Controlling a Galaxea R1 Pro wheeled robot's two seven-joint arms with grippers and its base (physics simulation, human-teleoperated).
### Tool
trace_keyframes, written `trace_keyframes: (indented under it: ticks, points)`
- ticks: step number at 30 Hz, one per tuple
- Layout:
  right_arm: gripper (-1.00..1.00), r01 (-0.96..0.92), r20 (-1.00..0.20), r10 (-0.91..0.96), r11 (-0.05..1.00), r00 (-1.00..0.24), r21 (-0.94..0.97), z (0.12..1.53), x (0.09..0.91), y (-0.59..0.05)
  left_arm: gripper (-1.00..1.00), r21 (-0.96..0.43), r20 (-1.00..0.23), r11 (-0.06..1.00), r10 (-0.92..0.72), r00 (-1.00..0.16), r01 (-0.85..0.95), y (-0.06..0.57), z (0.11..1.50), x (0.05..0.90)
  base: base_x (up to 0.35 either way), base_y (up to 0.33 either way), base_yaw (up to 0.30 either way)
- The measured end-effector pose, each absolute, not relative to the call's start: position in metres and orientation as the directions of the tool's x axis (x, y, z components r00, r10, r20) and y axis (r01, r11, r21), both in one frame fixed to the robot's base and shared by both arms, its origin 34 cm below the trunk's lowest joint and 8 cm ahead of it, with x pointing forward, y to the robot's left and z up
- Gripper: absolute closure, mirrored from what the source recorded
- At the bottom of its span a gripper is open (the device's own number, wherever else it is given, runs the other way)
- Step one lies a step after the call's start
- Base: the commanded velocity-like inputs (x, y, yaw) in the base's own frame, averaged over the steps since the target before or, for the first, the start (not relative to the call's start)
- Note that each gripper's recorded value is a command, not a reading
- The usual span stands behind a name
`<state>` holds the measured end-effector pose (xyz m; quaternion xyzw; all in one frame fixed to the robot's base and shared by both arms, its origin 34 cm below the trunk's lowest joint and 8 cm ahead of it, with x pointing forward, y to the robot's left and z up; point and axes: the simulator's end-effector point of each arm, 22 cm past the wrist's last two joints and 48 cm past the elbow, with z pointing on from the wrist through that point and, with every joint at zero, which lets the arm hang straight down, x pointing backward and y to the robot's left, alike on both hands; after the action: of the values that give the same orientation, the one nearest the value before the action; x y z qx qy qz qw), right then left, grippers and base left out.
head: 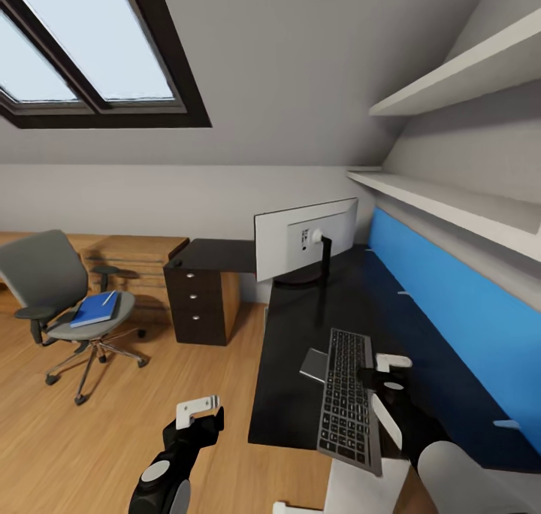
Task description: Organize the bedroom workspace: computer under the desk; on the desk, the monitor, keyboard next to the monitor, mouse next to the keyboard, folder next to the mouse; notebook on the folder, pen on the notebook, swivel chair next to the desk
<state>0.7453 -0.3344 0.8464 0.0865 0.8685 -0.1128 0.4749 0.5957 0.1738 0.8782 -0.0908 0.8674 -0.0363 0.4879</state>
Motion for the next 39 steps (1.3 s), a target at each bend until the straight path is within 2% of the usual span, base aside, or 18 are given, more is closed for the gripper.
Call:
trace_keyframes:
  ticks: [6, 15, 39]
  points:
    - [-1.0, 0.147, -0.841, 0.048, 0.988, -0.539, -0.038, 0.843, 0.749, -0.332, -1.0, -0.152, -0.841, 0.981, -0.194, -0.505, -0.123, 0.174, 0.879, 0.596, 0.315, -0.009, 0.0]
    - [-1.0, 0.203, -0.82, 0.151, 0.978, -0.552, 0.043, 0.825, 0.738, -0.354, -1.0, -0.153, -0.841, 0.981, -0.195, -0.505, -0.123, 0.174, 0.879, 0.596, 0.278, -0.103, 0.0]
    - [-1.0, 0.224, -0.81, 0.187, 0.972, -0.555, 0.071, 0.808, 0.727, -0.361, -1.0, -0.238, -0.845, 0.963, -0.269, -0.462, -0.126, 0.17, 0.902, 0.602, 0.018, -0.011, 0.0]
